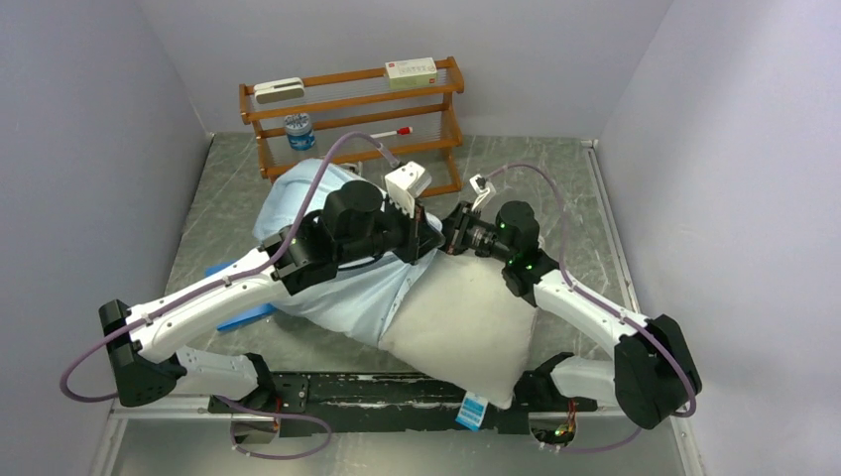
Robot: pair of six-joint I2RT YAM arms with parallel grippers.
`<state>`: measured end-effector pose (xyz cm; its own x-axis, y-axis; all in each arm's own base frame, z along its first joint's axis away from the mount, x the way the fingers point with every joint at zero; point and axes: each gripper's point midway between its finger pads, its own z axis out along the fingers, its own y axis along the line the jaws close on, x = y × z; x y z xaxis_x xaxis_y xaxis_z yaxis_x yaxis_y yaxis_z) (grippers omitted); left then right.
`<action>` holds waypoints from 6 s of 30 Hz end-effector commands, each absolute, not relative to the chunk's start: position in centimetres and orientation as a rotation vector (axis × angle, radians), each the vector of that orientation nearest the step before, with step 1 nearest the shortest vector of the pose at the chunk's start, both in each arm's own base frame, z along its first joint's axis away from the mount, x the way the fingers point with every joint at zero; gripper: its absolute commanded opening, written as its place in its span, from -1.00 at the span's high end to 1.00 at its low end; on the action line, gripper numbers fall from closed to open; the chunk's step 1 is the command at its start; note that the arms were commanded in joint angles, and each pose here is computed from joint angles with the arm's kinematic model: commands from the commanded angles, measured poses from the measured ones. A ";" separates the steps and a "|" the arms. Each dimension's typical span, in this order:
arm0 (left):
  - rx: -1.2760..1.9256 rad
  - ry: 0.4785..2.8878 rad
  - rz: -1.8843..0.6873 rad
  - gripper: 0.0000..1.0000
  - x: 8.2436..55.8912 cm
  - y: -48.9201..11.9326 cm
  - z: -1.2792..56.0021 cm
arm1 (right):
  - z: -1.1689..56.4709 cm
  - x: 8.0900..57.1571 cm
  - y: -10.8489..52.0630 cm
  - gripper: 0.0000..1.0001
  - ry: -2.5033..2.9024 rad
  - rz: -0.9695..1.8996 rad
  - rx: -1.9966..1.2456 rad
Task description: Put the pillow into the pillowcase
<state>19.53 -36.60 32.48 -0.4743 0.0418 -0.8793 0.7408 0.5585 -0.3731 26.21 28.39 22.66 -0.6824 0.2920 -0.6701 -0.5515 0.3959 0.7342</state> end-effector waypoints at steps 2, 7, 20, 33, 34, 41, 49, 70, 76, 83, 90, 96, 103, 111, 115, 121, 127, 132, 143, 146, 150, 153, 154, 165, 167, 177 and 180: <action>0.716 1.637 -1.419 0.91 14.6 -40.2 38.5 | 28.0 29.5 29.3 1.00 1.660 1.409 -0.056; 0.761 1.593 -1.506 0.91 13.1 -40.7 38.9 | 28.0 29.4 30.4 1.00 1.650 1.372 -0.021; 0.851 1.570 -1.465 0.88 11.8 -40.8 37.1 | 26.0 31.1 29.7 1.00 1.663 1.289 0.069; 0.505 1.916 -0.841 -0.05 22.4 -32.3 32.4 | 24.4 31.2 22.3 -0.04 1.823 0.841 0.158; 0.493 1.934 -0.840 -0.07 23.0 -31.7 32.0 | 24.5 31.0 22.0 -0.08 1.828 0.823 0.150; 0.447 2.031 -0.785 -0.21 25.0 -28.1 30.0 | 27.4 29.7 21.5 -0.38 1.827 0.766 0.001; 0.295 2.111 -0.674 -0.25 26.8 -23.1 28.7 | 30.8 27.1 23.8 -0.48 1.790 0.820 -0.175; 0.074 2.149 -0.721 -0.22 27.1 -16.1 26.3 | 21.5 11.9 34.4 -0.51 1.538 0.404 -1.465; 0.109 2.145 -0.715 -0.21 26.8 -16.1 26.3 | 19.5 10.6 32.1 -0.59 1.550 0.144 -1.497; 0.173 2.135 -0.722 -0.20 26.1 -16.2 26.4 | 16.1 10.7 28.8 -0.64 1.660 -0.113 -1.514; 0.180 2.134 -0.722 -0.20 25.7 -16.1 26.1 | 13.7 11.4 26.6 -0.94 1.722 -0.319 -1.528; 0.195 2.134 -0.732 -0.19 25.3 -16.1 26.4 | 11.5 11.4 28.1 -0.99 1.636 -0.326 -1.598; 0.174 2.086 -0.686 -0.18 25.4 -15.3 28.0 | 10.5 12.4 30.5 0.22 1.606 -0.156 -1.536; 0.166 1.939 -0.582 -0.12 27.5 -14.2 34.1 | 21.6 12.9 33.9 1.00 1.490 0.135 -1.279; 0.036 1.728 -0.490 -0.14 29.1 -11.9 40.9 | 29.0 11.6 35.6 1.00 1.441 0.390 -1.141; 0.016 1.571 -0.464 -0.12 28.2 -10.6 49.2 | 39.3 8.4 35.6 1.00 1.344 0.845 -0.959; 0.061 1.585 -0.498 -0.09 27.1 -11.2 50.1 | 35.6 15.9 32.7 1.00 1.625 0.950 -0.684; 0.205 1.727 -0.512 0.01 27.0 -12.8 44.8 | 30.1 19.5 31.4 1.00 1.717 0.845 -0.636; 0.473 1.921 -0.637 -0.16 23.3 -15.9 35.5 | 23.5 27.7 27.0 1.00 1.936 0.874 -0.346; 0.444 2.015 -0.606 -0.20 23.0 -15.6 32.6 | 23.3 28.7 26.6 1.00 1.926 0.875 -0.308; 0.452 2.089 -0.566 -0.22 22.1 -17.3 30.5 | 22.6 29.5 26.2 1.00 1.940 0.875 -0.293; 0.503 2.113 -0.547 -0.25 20.5 -20.3 29.8 | 22.4 29.8 26.0 1.00 1.941 0.868 -0.279; 0.517 2.129 -0.524 -0.26 19.9 -21.1 29.4 | 22.3 29.9 25.9 1.00 1.943 0.865 -0.275; 0.493 2.143 -0.100 -0.46 17.5 -23.9 26.7 | 23.3 29.7 25.9 1.00 1.908 0.888 -0.283; 0.452 2.108 -0.009 -0.40 18.0 -23.6 27.0 | 23.5 29.6 25.9 1.00 1.899 0.895 -0.288; 0.312 1.923 0.156 -0.29 19.8 -22.1 29.9 | 23.2 28.6 26.2 1.00 1.888 0.950 -0.298; 0.329 1.914 0.168 -0.22 19.9 -22.3 29.3 | 23.1 28.5 26.1 1.00 1.884 0.956 -0.288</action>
